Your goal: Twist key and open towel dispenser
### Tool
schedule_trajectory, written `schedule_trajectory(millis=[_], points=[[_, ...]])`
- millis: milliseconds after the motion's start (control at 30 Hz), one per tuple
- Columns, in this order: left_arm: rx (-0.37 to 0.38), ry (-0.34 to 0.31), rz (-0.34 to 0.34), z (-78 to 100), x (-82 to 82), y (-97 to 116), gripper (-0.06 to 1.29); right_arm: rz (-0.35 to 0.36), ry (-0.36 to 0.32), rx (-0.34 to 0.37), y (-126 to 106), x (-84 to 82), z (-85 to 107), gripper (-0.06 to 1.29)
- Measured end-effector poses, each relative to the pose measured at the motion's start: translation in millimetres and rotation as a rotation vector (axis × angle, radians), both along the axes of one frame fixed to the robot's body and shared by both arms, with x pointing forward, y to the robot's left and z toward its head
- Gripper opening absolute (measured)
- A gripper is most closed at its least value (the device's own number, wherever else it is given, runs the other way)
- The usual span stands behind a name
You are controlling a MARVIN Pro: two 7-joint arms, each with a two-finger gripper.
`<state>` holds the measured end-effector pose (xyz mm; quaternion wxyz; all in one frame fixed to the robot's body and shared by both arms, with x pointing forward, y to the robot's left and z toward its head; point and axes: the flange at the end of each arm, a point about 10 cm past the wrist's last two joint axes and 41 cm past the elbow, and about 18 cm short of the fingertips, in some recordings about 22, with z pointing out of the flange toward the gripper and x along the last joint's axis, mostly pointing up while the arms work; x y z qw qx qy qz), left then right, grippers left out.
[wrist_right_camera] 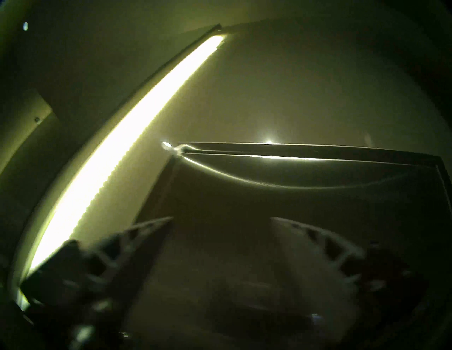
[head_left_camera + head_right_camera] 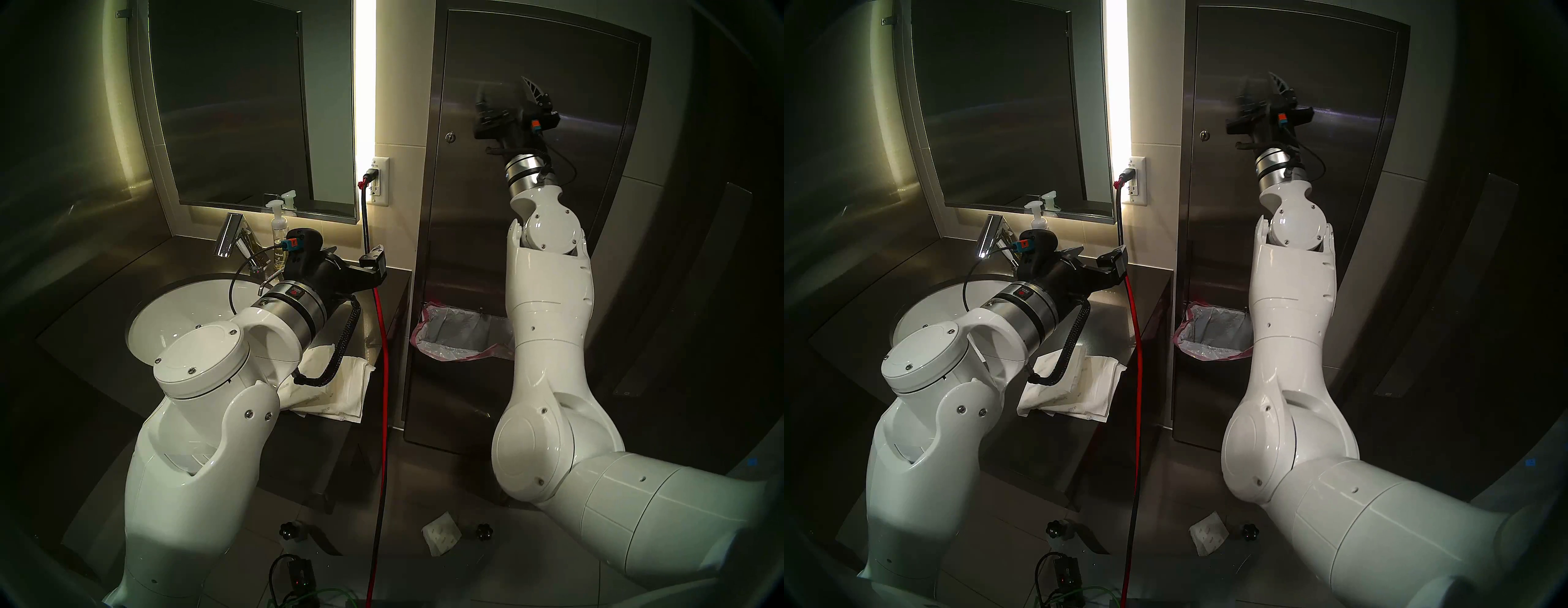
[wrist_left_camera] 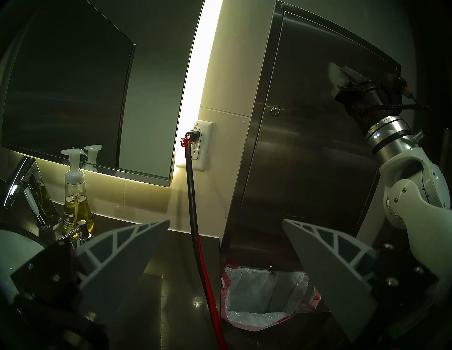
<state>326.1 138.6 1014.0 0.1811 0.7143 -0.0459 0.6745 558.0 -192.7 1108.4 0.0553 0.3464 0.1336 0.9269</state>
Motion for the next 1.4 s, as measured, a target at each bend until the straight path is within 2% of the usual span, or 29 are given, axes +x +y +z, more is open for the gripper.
schedule_trajectory(millis=[133,267,467,600,767,900,1133,1300,1400], points=[[0.000,0.000,0.000,0.0,0.0,0.0,1.26,0.043,0.007,-0.033,15.0,-12.3,-13.1,1.23],[0.000,0.000,0.000,0.0,0.0,0.0,1.26,0.054,0.021,-0.023,19.5,-22.2,-26.0,1.23],[0.000,0.000,0.000,0.0,0.0,0.0,1.26,0.048,0.063,0.036,19.8,-27.0,-50.0,1.24],[0.000,0.000,0.000,0.0,0.0,0.0,1.26,0.031,0.070,0.086,18.6,-26.9,-71.9,1.24],[0.000,0.000,0.000,0.0,0.0,0.0,1.26,0.035,0.067,0.113,24.7,-26.5,-89.8,1.21],[0.000,0.000,0.000,0.0,0.0,0.0,1.26,0.042,0.058,0.124,30.7,-26.5,-92.5,1.20],[0.000,0.000,0.000,0.0,0.0,0.0,1.26,0.042,0.039,0.148,37.1,-25.1,-89.5,1.07],[0.000,0.000,0.000,0.0,0.0,0.0,1.26,0.035,0.062,0.163,43.4,-14.7,-94.8,1.03],[0.000,0.000,0.000,0.0,0.0,0.0,1.26,0.032,0.072,0.161,45.6,-10.2,-96.3,0.95]])
